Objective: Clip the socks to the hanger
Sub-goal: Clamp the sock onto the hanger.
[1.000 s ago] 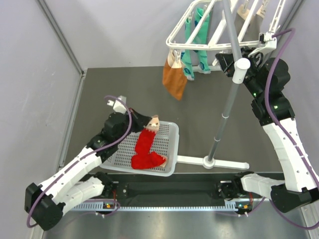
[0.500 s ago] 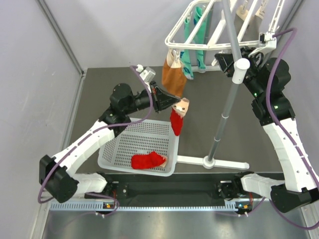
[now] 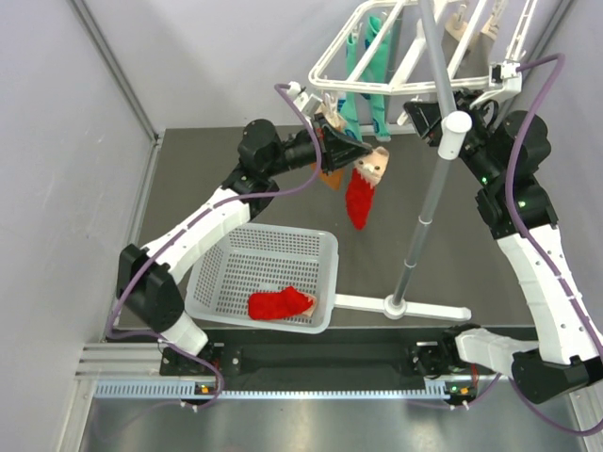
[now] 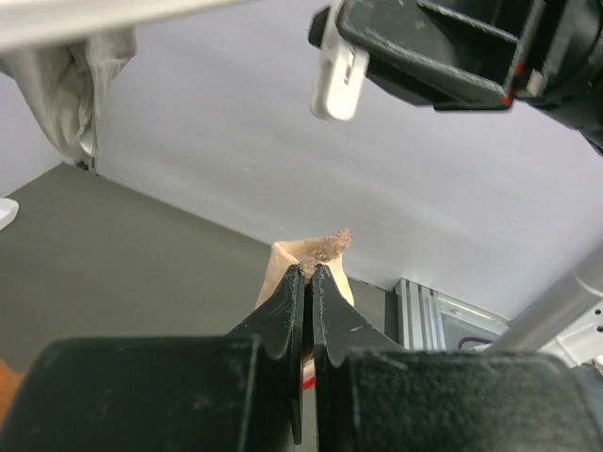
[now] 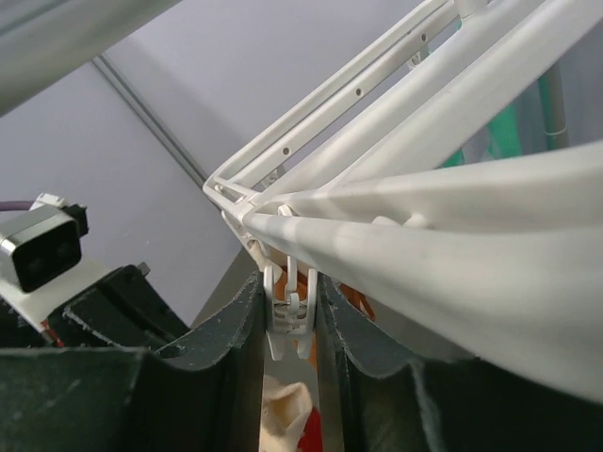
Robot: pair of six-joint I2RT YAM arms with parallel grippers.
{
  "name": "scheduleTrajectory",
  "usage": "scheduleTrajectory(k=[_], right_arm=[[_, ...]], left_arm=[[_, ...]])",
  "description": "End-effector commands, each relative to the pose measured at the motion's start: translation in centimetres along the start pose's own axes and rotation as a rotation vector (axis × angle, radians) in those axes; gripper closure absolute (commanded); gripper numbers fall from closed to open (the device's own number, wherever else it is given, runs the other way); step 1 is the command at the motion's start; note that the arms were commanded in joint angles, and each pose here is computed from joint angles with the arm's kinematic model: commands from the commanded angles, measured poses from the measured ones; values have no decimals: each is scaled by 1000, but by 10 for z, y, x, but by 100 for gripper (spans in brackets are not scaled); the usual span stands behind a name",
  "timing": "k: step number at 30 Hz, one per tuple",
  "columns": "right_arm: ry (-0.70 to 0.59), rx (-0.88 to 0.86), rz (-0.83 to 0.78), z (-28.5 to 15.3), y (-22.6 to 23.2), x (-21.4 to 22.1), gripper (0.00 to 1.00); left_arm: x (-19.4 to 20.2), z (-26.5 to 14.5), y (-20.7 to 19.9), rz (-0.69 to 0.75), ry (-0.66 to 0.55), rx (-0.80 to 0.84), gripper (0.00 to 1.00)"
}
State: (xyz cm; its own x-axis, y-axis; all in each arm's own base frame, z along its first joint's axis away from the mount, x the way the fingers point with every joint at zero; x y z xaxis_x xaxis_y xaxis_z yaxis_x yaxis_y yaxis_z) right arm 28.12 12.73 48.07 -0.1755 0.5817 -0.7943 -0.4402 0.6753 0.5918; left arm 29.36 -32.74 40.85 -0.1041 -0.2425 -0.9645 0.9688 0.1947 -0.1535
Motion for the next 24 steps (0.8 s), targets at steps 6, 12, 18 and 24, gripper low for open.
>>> scheduleTrajectory(k=[6, 12, 18, 24], right_arm=[[226, -88, 57, -11, -3, 47, 100], [248, -114, 52, -13, -3, 52, 100], [265, -140, 60, -14, -1, 56, 100], [277, -136, 66, -17, -4, 61, 100]], left_arm=[[-33, 23, -3, -20, -106, 92, 100], [-38, 25, -12, -42, -130, 188, 100], [-44, 24, -17, -49, -144, 212, 100], [-54, 26, -19, -37, -168, 212, 100]])
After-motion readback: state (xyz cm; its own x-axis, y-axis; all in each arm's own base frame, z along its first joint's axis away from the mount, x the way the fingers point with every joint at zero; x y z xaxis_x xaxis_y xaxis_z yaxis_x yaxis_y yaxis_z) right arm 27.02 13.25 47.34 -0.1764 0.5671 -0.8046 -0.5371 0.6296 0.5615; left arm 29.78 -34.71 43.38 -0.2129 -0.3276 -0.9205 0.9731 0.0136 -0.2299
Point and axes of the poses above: each gripper's point midway between its finger pads, its own z axis out along the fingers, its own y axis along the line the jaws close on, x = y × z, the point moved 6 cm from there along -z, back along the fingers, and after that the axes turned 10 degrees about z, right-handed, at the moved point
